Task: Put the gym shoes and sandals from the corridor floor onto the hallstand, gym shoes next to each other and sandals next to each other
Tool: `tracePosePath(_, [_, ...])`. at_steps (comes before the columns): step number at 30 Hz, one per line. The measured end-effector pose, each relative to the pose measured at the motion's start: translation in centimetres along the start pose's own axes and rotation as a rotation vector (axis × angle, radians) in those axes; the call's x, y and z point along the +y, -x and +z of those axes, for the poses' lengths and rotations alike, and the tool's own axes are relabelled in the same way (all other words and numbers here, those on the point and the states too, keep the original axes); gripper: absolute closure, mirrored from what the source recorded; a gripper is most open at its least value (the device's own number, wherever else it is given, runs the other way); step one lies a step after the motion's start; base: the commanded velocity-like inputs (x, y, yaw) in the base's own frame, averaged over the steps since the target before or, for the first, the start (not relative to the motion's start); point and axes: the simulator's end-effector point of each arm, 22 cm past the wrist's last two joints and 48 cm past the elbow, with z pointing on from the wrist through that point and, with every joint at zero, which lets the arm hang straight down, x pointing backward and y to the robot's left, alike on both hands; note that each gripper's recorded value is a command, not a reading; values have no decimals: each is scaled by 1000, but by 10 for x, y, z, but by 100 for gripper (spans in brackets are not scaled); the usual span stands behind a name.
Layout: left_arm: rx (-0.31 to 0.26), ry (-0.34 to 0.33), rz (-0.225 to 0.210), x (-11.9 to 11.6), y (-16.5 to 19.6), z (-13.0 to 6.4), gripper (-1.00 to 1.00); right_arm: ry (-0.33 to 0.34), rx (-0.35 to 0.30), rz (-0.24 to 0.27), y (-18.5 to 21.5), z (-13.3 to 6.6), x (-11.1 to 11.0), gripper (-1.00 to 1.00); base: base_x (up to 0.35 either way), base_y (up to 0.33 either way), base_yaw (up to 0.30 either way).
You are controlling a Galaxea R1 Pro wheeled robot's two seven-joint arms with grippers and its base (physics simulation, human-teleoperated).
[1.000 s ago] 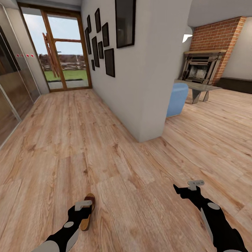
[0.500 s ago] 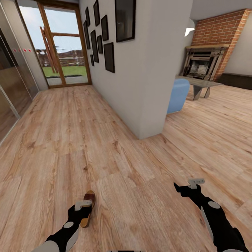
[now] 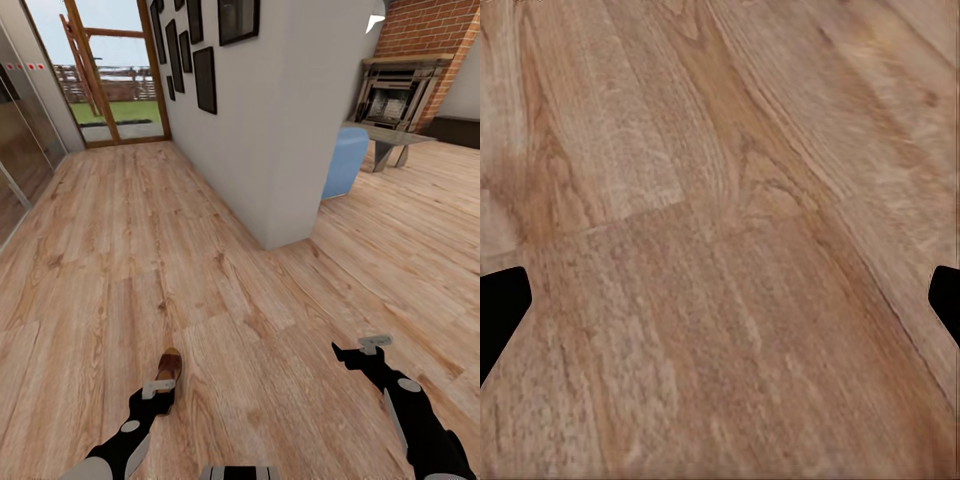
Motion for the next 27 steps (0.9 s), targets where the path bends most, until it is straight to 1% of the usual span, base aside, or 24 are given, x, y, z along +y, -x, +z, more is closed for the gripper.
tracePosePath(6, [25, 2, 3, 0, -10, 8, -100, -20, 30, 16, 20, -3, -5, -100, 0, 0, 0])
tracePosePath(8, [39, 2, 5, -1, -16, 10, -100, -25, 29, 17, 29, -4, -5, -100, 0, 0, 0])
tracePosePath(9, [50, 1, 5, -1, -20, 11, -100, -31, 19, 18, 42, -7, -5, -100, 0, 0, 0])
tracePosePath(13, [86, 1, 10, -2, -36, 14, -100, -34, 13, 23, 54, -9, -1, -100, 0, 0, 0])
tracePosePath(18, [131, 5, 18, 0, -59, 15, -100, -26, 27, 36, 53, -6, 8, -100, 0, 0, 0])
tracePosePath(27, [190, 8, 27, 0, -93, 18, -100, -21, 82, 44, 25, 6, 12, -100, 0, 0, 0])
